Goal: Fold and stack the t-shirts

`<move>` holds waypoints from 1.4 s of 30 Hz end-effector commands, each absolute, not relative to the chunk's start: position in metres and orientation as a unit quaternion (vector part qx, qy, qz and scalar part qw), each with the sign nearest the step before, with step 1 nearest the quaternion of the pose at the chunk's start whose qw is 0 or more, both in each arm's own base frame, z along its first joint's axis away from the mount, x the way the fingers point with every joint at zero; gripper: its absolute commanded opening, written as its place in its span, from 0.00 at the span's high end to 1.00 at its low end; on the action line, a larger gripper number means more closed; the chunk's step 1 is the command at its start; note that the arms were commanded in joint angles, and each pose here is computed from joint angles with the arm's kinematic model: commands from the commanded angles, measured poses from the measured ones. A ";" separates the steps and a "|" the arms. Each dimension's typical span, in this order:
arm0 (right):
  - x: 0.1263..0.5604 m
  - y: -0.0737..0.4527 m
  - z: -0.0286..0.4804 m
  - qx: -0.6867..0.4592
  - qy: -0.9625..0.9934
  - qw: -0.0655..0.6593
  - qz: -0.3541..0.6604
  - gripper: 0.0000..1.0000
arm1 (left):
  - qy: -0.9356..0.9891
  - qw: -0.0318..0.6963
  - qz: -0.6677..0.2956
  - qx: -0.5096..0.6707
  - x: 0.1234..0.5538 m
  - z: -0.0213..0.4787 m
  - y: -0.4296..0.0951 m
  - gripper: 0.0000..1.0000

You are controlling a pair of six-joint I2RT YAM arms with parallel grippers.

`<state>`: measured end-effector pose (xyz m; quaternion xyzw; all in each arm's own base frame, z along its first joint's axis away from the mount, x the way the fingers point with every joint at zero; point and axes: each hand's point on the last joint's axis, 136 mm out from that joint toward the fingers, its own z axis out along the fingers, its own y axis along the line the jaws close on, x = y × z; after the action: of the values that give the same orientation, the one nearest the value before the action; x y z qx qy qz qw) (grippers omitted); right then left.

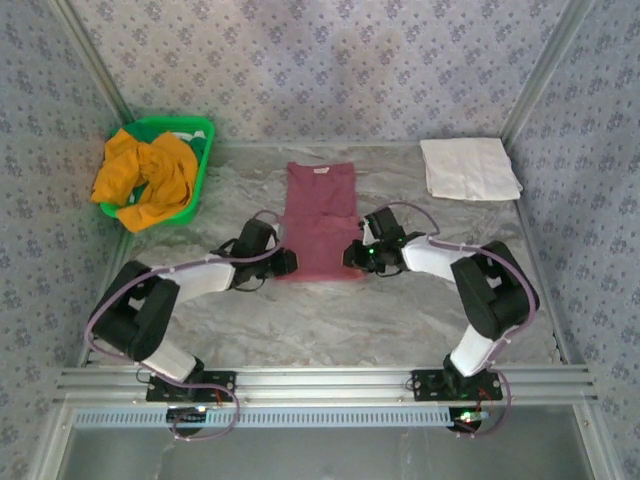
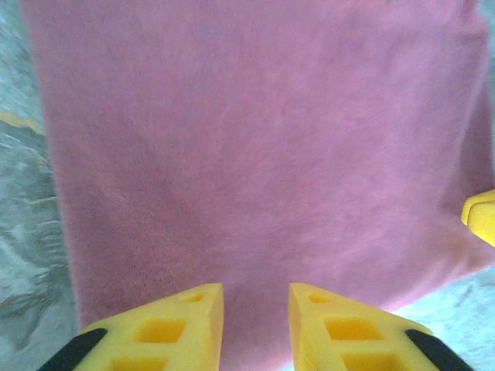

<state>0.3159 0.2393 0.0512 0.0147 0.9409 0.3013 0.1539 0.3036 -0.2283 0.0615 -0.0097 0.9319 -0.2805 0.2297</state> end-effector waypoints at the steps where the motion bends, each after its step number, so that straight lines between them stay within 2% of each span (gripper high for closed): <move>1: 0.325 0.219 0.075 0.042 0.944 0.180 0.273 0.68 | 0.934 0.235 -0.267 -0.046 0.314 0.086 -0.208 0.68; 4: 0.324 0.201 0.064 0.061 0.950 0.176 0.249 0.61 | 0.938 0.216 -0.262 -0.073 0.314 0.072 -0.188 0.64; 10: 0.316 0.198 0.045 0.063 0.958 0.148 0.236 0.57 | 0.950 0.178 -0.245 -0.071 0.307 0.049 -0.182 0.64; 27: 0.308 0.202 0.033 0.054 0.961 0.137 0.232 0.56 | 0.965 0.128 -0.221 -0.062 0.276 0.008 -0.197 0.65; 33: 0.301 0.205 0.030 0.048 0.963 0.129 0.233 0.54 | 0.965 0.129 -0.224 -0.047 0.277 0.008 -0.205 0.80; 35: 0.298 0.207 0.029 0.044 0.963 0.126 0.233 0.54 | 0.965 0.129 -0.222 -0.047 0.276 0.007 -0.204 0.82; 39: 0.290 0.212 0.024 0.038 0.965 0.116 0.234 0.54 | 0.966 0.134 -0.217 -0.050 0.275 0.006 -0.200 0.93; 42: 0.289 0.216 0.022 0.038 0.964 0.116 0.238 0.55 | 0.965 0.140 -0.215 -0.051 0.275 0.007 -0.198 0.97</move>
<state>0.2939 0.2134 0.0288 0.0357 0.9624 0.2386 0.1251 0.2879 -0.1977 0.0212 -0.0583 0.9603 -0.2202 0.1610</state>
